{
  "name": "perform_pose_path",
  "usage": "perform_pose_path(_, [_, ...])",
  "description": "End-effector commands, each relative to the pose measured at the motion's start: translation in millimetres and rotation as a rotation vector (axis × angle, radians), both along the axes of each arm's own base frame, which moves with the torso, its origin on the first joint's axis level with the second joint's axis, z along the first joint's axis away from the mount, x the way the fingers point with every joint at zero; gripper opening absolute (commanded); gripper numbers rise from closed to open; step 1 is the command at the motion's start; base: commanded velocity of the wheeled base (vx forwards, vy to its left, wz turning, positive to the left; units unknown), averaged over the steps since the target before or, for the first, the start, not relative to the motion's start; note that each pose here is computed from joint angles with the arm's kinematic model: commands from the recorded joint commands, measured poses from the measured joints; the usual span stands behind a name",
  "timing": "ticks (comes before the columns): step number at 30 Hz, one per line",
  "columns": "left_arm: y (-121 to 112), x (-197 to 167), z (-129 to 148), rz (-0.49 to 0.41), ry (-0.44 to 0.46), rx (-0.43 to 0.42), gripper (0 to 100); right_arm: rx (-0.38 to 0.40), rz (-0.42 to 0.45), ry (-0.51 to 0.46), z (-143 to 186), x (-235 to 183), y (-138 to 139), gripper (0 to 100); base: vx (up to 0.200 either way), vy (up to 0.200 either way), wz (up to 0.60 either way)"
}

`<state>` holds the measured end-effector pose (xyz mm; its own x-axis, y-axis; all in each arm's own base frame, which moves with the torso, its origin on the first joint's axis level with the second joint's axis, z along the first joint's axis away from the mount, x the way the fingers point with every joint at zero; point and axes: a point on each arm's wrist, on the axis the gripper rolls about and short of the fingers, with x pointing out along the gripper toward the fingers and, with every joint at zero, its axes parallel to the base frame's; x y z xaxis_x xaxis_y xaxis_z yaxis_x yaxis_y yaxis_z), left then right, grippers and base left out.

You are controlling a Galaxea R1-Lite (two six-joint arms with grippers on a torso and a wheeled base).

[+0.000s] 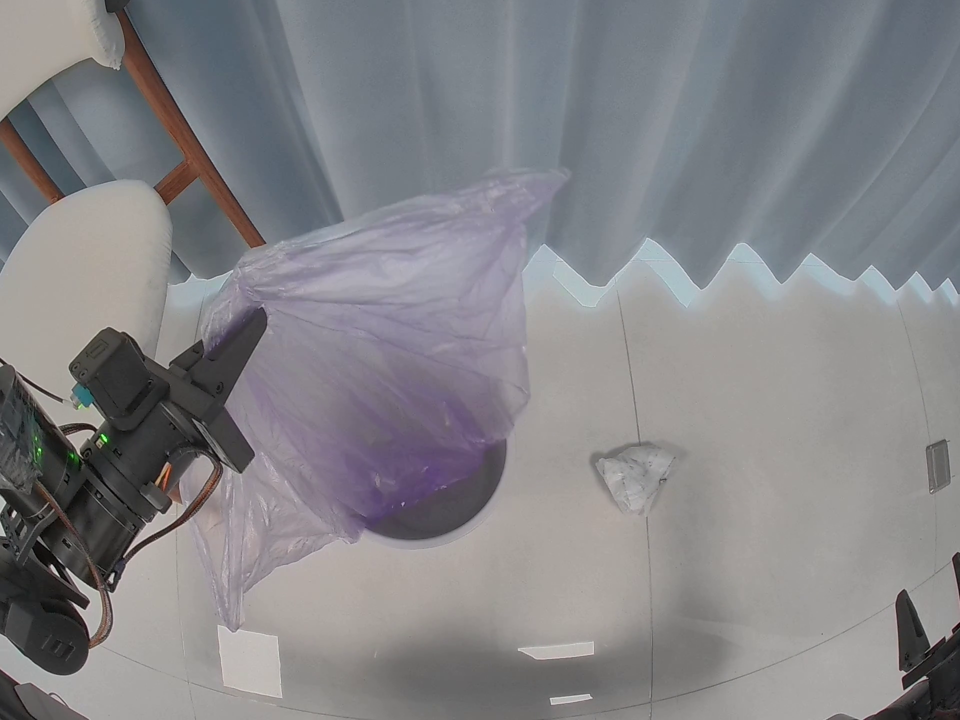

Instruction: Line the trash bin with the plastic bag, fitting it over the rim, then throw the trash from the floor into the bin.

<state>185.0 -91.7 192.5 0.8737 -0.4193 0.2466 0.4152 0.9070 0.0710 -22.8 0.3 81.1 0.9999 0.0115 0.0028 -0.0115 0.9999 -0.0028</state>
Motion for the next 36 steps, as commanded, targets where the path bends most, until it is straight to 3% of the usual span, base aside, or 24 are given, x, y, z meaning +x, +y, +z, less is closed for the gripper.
perform_pose_path(1, [2.7,3.1,-1.9,0.018,0.008,0.004,0,0.000,0.001,0.001,-5.4,0.0,0.0,100,0.000,0.000,0.00])
perform_pose_path(11, [-0.4,11.6,-16.9,0.013,0.075,0.026,0,0.000,0.001,0.001,-5.4,0.0,0.0,100,0.000,0.000,0.00])
perform_pose_path(27, [-2.6,39.7,-17.1,0.058,0.079,0.005,0,0.000,0.001,0.000,-5.3,0.0,0.0,100,0.000,0.000,0.00])
perform_pose_path(36, [-6.7,40.1,-20.3,0.028,0.101,-0.014,0,0.000,0.001,0.000,-5.3,0.0,0.0,100,0.000,0.000,0.00])
